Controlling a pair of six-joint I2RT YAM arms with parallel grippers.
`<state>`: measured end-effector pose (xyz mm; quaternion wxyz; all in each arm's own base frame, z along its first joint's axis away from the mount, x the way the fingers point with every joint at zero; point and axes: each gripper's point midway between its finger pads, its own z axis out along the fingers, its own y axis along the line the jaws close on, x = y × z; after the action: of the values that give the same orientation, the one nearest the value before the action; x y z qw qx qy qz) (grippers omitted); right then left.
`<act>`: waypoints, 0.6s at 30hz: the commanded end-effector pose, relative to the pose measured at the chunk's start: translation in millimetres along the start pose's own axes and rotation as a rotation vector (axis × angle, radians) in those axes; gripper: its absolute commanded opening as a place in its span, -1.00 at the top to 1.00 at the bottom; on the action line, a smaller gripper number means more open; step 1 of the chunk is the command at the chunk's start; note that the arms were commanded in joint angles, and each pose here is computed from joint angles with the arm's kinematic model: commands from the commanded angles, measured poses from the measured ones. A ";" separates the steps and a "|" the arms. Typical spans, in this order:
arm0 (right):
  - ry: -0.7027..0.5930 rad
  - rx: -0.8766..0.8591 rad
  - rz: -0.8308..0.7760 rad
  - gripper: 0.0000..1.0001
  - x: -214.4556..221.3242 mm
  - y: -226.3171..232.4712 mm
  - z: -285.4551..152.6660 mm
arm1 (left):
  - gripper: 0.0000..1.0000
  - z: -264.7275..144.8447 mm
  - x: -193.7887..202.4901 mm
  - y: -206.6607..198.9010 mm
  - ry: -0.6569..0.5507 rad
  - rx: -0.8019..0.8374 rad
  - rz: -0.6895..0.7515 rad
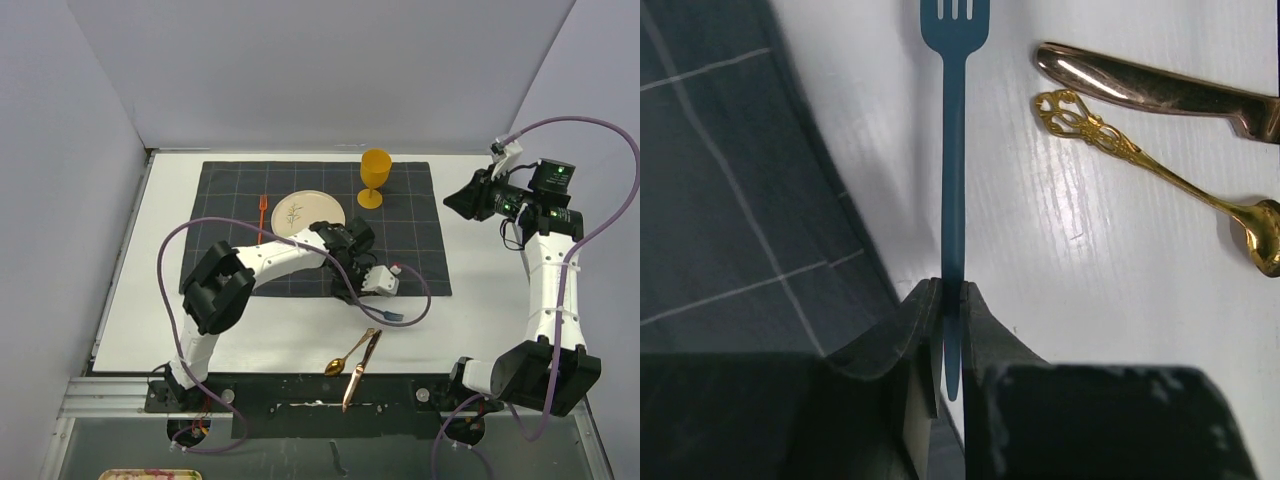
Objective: Set the dinner table for one person
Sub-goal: Pick up the fork at the center of the board.
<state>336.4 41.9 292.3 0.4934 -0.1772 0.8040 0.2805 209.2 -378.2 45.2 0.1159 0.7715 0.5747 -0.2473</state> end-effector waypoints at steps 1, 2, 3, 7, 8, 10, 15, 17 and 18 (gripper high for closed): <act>-0.066 -0.010 -0.063 0.55 -23.0 7.3 -7.5 | 1.00 -68.4 -45.0 17.8 -0.118 -0.209 -0.016; -0.069 -0.011 -0.064 0.55 -23.1 8.3 -8.0 | 1.00 -73.4 -44.5 21.2 -0.117 -0.239 -0.035; -0.070 -0.013 -0.063 0.55 -23.0 9.2 -8.0 | 1.00 -79.5 -44.4 25.1 -0.120 -0.269 -0.052; -0.077 -0.015 -0.066 0.55 -23.7 11.9 -9.8 | 1.00 -111.3 -41.3 42.8 -0.156 -0.388 -0.172; -0.080 -0.017 -0.067 0.55 -24.1 12.8 -9.8 | 1.00 -120.2 -39.2 47.2 -0.167 -0.416 -0.209; -0.083 -0.022 -0.068 0.55 -25.0 14.0 -10.0 | 1.00 -135.7 -31.7 53.4 -0.182 -0.460 -0.277; -0.087 -0.020 -0.074 0.56 -24.2 15.0 -11.0 | 1.00 -181.5 -1.9 67.8 -0.227 -0.607 -0.445; -0.087 -0.019 -0.075 0.56 -23.7 15.1 -11.1 | 1.00 -205.0 16.5 74.9 -0.242 -0.693 -0.523; -0.087 -0.019 -0.075 0.57 -23.5 15.2 -10.9 | 1.00 -218.2 24.8 77.5 -0.265 -0.727 -0.564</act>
<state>334.8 44.7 303.2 0.5077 -0.1810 0.7934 0.2828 310.9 -311.9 158.9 0.2933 0.5572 0.7596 -0.1628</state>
